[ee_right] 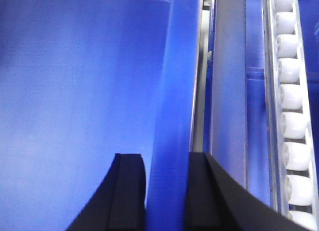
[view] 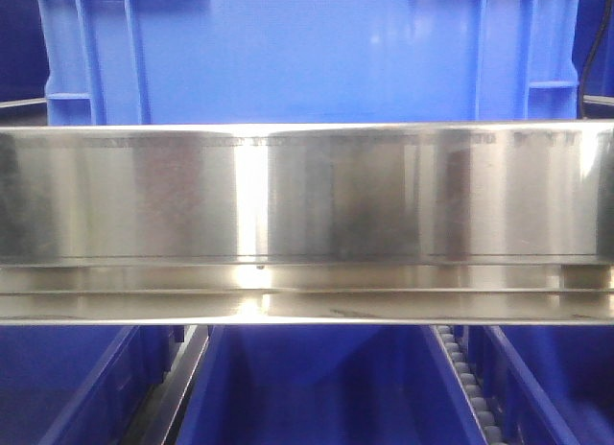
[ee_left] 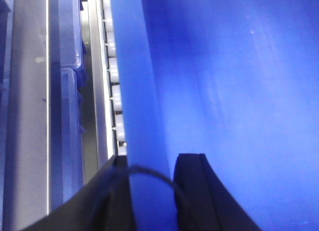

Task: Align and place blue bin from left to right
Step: 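Pull the gripped blue bin off the upper shelf toward the robot with both grippers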

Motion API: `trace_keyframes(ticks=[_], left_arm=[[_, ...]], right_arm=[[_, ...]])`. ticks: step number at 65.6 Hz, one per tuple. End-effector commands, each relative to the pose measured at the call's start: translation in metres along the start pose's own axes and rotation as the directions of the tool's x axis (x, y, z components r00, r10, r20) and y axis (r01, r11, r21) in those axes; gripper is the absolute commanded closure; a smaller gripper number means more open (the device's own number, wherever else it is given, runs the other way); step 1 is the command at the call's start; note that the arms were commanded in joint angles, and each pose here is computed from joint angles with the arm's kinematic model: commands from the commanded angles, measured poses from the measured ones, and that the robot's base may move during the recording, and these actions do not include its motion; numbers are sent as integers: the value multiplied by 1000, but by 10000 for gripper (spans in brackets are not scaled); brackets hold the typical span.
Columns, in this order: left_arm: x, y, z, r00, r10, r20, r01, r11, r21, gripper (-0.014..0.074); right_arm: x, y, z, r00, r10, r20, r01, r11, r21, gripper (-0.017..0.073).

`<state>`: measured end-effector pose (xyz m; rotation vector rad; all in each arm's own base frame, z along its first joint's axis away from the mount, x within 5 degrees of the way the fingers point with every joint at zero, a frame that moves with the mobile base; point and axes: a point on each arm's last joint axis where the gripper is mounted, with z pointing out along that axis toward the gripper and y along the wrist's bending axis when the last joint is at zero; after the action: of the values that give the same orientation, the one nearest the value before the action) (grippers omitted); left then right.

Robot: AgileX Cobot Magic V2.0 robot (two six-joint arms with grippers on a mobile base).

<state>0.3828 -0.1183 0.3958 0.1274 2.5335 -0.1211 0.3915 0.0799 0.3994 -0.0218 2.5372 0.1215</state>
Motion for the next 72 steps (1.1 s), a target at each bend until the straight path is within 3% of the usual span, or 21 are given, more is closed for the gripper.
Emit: trace_keyframes(ticks=[1,17,41,54,72], left_arm=[[-1,-3,-8,1000,3,21,-3,1000,21,704],[-11,-11,-53,988,23,156,-29,999,36,704],[-12,-23,-137,925,44,377,-74,995,64,704],[-7,-25,-154,913,42,407,-82,993,82,704],[-6,-26,-153,916,42,399,-82,993,85,704]], right_arm=[[-3,-2,-20,998,-18,63,18,1000,13,712],[0,-5,-58,989,-24,143,21,1000,20,712],[13,-9,-128,959,-14,283,16,1000,-4,712],[20,-11,-153,943,-10,333,15,1000,-13,712],[18,-11,-157,930,-9,366,17,1000,-19,712]])
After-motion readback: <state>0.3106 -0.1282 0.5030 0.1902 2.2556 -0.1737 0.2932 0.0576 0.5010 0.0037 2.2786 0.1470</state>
